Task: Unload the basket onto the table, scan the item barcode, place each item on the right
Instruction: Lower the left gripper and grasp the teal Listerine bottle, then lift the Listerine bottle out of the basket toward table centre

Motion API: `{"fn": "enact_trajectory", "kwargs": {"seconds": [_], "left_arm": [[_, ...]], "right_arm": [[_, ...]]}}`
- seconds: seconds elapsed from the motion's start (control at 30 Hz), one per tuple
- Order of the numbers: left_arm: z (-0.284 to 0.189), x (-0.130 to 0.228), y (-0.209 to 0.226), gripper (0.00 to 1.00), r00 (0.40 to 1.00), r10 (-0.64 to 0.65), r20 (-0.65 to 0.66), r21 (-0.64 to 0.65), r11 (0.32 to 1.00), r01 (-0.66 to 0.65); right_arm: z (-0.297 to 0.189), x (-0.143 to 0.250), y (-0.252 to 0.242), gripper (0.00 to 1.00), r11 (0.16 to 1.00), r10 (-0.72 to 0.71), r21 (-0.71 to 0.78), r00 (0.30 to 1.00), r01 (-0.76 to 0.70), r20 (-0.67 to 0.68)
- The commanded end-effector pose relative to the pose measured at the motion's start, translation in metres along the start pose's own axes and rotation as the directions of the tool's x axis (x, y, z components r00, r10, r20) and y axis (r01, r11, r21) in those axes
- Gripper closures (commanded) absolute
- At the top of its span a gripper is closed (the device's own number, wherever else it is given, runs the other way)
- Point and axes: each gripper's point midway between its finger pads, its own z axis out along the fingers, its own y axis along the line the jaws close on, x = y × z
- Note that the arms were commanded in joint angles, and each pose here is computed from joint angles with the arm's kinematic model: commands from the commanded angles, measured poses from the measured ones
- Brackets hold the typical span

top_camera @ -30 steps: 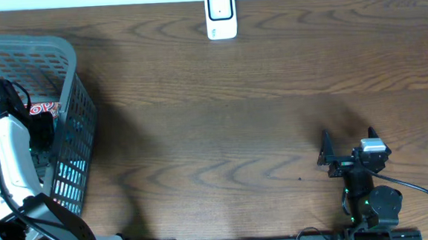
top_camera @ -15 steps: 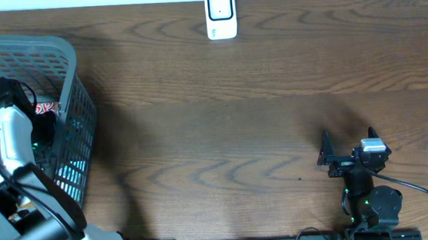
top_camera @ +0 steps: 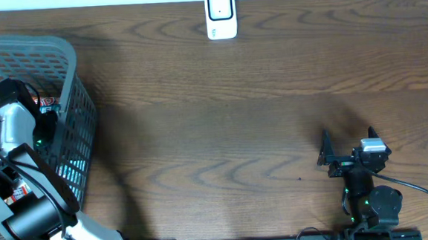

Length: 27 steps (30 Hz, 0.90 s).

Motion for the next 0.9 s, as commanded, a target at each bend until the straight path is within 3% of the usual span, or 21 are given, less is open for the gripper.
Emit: {"fn": "enact_trajectory", "kwargs": {"seconds": [0.0,0.33,0.87], "left_arm": [[-0.011,0.023,-0.011,0.02,0.991,0.005,-0.136,0.069,0.998,0.004],[-0.073,-0.003,-0.040,0.02,1.000,-0.007,-0.014,0.286,0.958,0.010],[-0.004,-0.006,-0.068,0.02,0.995,0.100,0.028,0.252,0.962,-0.104]], "right_arm": [[0.000,0.001,-0.002,0.01,1.000,0.014,0.008,1.000,-0.014,-0.001],[0.000,0.001,-0.002,0.01,1.000,0.014,0.008,1.000,-0.014,-0.001],[0.000,0.001,-0.002,0.01,1.000,0.014,0.008,1.000,-0.014,-0.001]]}}
